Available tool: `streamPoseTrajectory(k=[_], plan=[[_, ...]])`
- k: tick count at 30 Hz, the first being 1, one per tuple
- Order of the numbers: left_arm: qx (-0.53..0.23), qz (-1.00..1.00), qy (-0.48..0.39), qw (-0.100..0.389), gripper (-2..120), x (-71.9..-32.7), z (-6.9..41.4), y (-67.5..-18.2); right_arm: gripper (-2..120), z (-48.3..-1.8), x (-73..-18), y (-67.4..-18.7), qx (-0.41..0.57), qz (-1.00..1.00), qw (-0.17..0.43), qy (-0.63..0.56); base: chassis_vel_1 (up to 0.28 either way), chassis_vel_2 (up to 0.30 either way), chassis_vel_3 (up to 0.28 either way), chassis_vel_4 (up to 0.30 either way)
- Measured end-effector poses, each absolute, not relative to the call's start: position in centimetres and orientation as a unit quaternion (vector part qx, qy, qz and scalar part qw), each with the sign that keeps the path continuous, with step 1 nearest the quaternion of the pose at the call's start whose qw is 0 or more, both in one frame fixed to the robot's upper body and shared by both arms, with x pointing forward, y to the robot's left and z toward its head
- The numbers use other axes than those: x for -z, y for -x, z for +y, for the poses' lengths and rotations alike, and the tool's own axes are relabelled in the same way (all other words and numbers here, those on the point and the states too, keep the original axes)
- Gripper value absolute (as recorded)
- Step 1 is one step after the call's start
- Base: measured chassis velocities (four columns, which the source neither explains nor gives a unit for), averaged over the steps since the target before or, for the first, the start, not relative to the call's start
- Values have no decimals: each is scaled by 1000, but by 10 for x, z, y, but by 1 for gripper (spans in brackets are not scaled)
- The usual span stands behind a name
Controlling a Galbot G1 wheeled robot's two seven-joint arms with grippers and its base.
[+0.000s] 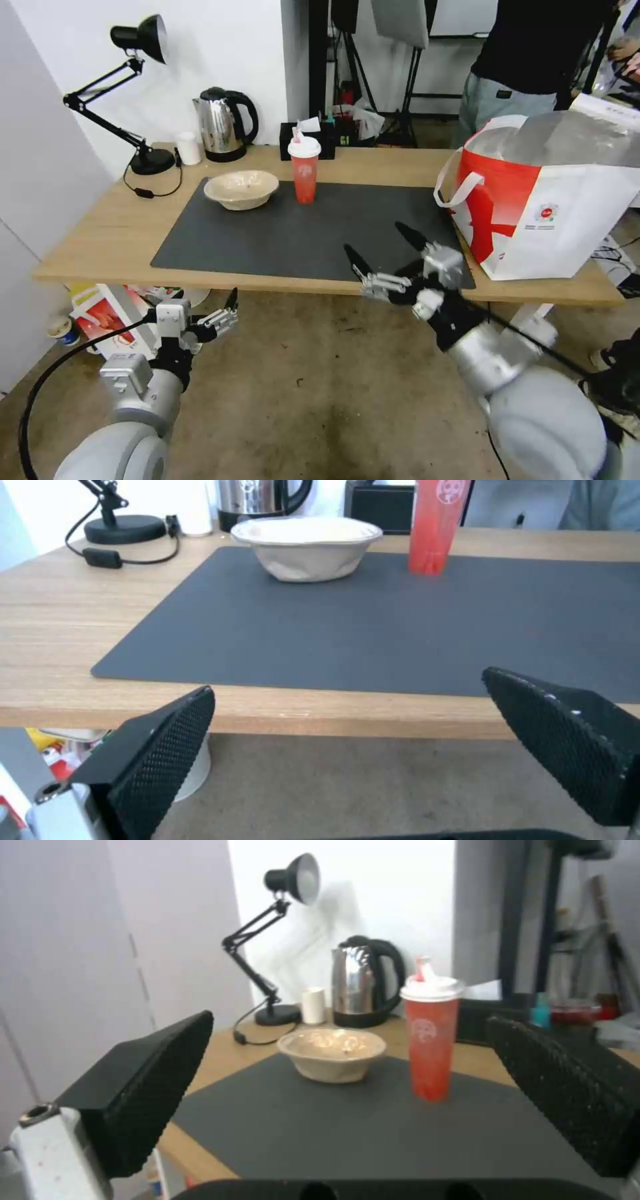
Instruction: Pick up the trash from the table and place it into the takeout bag.
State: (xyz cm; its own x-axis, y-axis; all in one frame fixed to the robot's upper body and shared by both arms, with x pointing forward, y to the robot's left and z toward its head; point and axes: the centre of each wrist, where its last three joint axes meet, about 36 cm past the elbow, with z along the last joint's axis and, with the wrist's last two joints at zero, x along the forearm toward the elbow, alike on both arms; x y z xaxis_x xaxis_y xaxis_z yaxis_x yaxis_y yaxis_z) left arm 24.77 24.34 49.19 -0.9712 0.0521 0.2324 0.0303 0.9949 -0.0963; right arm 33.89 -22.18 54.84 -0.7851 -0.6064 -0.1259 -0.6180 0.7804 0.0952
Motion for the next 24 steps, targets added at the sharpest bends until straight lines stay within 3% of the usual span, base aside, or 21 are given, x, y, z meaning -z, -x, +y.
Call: streamPoseTrajectory(k=[7, 15, 24], plan=[[-47, -992, 18, 117, 100, -492, 243, -249, 100, -223, -573, -395, -72, 930, 5, 361, 0, 0, 0, 0], [-48, -992, 17, 116, 100, -491, 243, -250, 100, -215, -579, -415, -66, 927, -17, 368, 0, 0, 0, 0], [-48, -992, 18, 118, 100, -491, 242, -249, 100, -202, -591, -475, -29, 952, -59, 299, 0, 0, 0, 0]])
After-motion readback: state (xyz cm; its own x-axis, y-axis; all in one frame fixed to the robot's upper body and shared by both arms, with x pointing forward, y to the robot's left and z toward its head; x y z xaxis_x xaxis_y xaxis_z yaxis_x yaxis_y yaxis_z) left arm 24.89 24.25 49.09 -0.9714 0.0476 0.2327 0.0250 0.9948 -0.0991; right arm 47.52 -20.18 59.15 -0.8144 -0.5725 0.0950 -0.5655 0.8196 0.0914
